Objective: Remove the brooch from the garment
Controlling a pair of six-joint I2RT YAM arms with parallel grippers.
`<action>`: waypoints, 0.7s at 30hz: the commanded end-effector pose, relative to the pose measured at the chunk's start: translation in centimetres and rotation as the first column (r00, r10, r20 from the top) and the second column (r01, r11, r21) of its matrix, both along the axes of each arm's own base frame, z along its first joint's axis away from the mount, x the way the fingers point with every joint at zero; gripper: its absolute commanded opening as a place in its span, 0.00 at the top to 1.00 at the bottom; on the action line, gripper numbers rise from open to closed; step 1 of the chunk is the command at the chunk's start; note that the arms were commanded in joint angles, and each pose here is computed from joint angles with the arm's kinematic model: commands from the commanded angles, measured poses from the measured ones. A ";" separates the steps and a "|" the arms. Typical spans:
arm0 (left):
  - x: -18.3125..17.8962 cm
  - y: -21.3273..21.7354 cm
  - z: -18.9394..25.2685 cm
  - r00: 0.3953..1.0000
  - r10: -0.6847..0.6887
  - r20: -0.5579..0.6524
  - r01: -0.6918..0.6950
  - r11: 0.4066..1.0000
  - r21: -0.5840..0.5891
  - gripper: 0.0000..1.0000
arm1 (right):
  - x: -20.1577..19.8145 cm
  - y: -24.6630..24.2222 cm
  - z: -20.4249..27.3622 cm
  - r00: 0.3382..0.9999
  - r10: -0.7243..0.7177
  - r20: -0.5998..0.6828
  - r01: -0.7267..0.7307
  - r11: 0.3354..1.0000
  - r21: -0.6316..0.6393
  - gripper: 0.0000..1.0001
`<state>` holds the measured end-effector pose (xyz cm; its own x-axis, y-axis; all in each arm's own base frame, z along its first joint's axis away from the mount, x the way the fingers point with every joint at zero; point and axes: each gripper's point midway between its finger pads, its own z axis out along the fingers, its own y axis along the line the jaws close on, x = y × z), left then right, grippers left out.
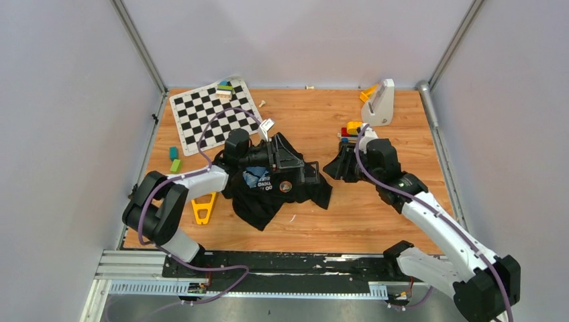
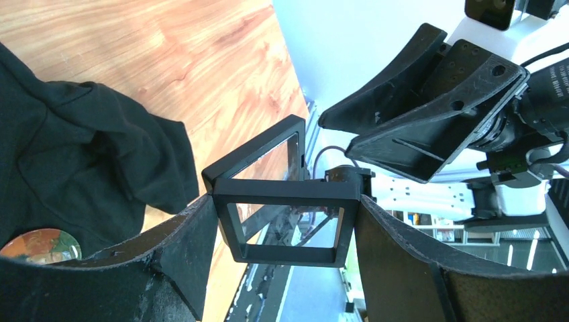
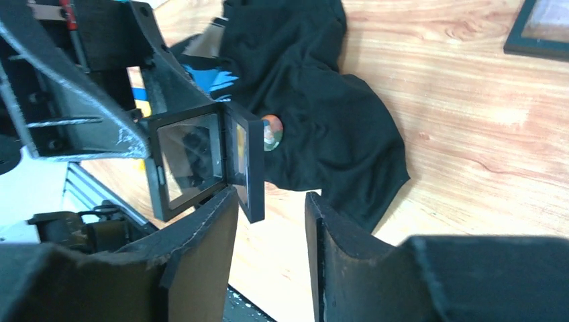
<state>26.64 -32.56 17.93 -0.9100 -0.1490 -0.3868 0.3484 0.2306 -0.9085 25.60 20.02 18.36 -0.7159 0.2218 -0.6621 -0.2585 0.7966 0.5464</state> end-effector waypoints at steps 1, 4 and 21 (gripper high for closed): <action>-0.7 0.7 3.2 0.998 -0.011 0.056 0.014 0.999 -0.050 1.00 | -1.1 0.7 3.0 0.994 0.078 0.077 -0.084 0.994 0.074 0.56; -1.2 1.0 4.3 0.997 -0.017 0.076 0.022 0.998 -0.064 1.00 | -1.8 1.7 3.8 0.988 0.136 0.074 -0.144 0.983 0.114 0.54; -2.7 1.4 6.9 0.993 -0.048 0.107 0.060 0.993 -0.106 1.00 | -2.6 4.4 4.9 0.959 0.279 0.045 -0.281 0.929 0.241 0.81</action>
<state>24.76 -31.46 22.78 -0.8923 -0.1499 -0.4257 0.4035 0.1578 -0.9013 22.53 23.59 20.30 -0.7956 0.1465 -0.5879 -0.3969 0.6070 0.6885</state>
